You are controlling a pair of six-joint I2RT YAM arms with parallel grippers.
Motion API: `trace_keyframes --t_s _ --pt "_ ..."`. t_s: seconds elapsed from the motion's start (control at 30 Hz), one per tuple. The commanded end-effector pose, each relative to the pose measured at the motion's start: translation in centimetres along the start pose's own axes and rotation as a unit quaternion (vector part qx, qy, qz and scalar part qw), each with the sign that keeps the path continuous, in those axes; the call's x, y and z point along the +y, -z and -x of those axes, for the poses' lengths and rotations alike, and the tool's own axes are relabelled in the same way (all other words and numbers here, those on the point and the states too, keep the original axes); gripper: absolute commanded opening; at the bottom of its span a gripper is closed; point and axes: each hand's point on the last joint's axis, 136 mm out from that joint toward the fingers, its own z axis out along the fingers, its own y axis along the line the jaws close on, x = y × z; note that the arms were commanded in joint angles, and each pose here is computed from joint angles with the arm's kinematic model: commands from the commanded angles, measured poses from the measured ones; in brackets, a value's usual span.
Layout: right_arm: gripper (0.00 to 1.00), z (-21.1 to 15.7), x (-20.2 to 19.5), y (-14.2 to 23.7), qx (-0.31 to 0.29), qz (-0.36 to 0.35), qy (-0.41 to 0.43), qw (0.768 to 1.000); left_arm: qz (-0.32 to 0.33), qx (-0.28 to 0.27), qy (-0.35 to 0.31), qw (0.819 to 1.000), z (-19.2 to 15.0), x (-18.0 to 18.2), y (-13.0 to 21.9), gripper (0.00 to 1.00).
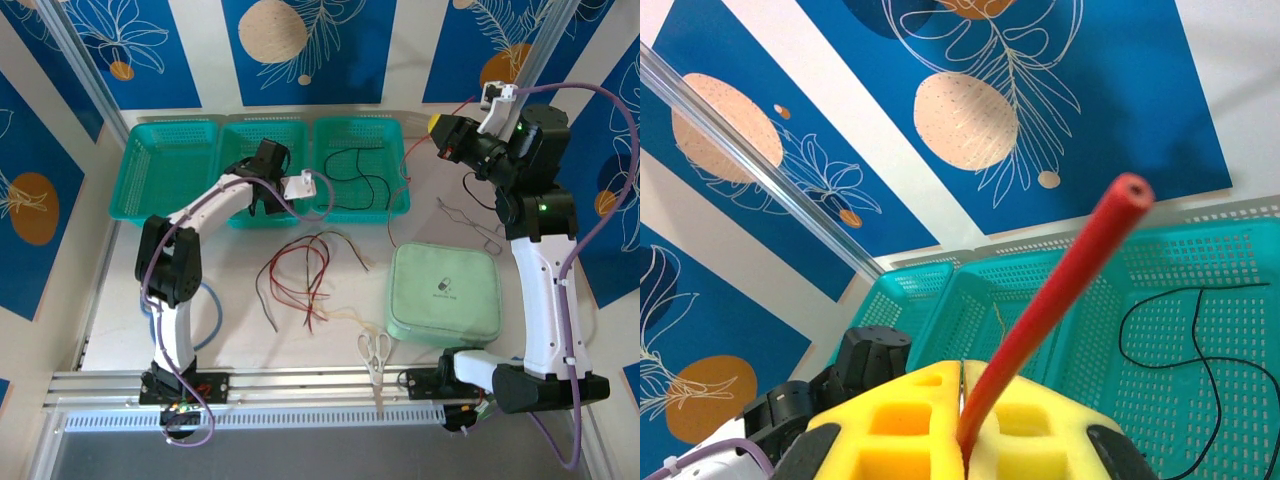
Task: Untangle the cables
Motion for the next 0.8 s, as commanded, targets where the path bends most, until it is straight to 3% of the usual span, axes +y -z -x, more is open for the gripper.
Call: trace_keyframes --t_s 0.0,0.27,0.4,0.5,0.63,0.77 --pt "0.0 0.5 1.2 0.4 -0.003 0.016 0.015 1.0 0.018 -0.012 0.011 1.0 0.7 1.6 2.1 0.44" --pt "0.0 0.0 1.2 -0.3 0.008 0.019 0.007 1.0 0.079 -0.04 0.035 0.996 3.0 5.2 6.7 0.58" --pt "0.0 -0.2 1.9 -1.1 0.016 0.029 0.009 0.999 0.088 -0.127 0.11 0.982 6.7 6.4 12.1 0.62" --pt "0.0 0.0 2.6 -1.7 0.016 0.036 0.013 0.999 0.043 -0.239 0.154 0.958 10.5 5.2 16.7 0.75" --pt "0.0 0.5 3.6 -2.5 0.012 0.048 0.015 0.999 -0.007 -0.391 0.188 0.901 14.9 3.1 21.3 0.81" --pt "0.0 0.6 4.7 -3.3 0.016 0.06 0.019 0.998 -0.045 -0.488 0.206 0.847 18.1 2.0 24.4 0.85"
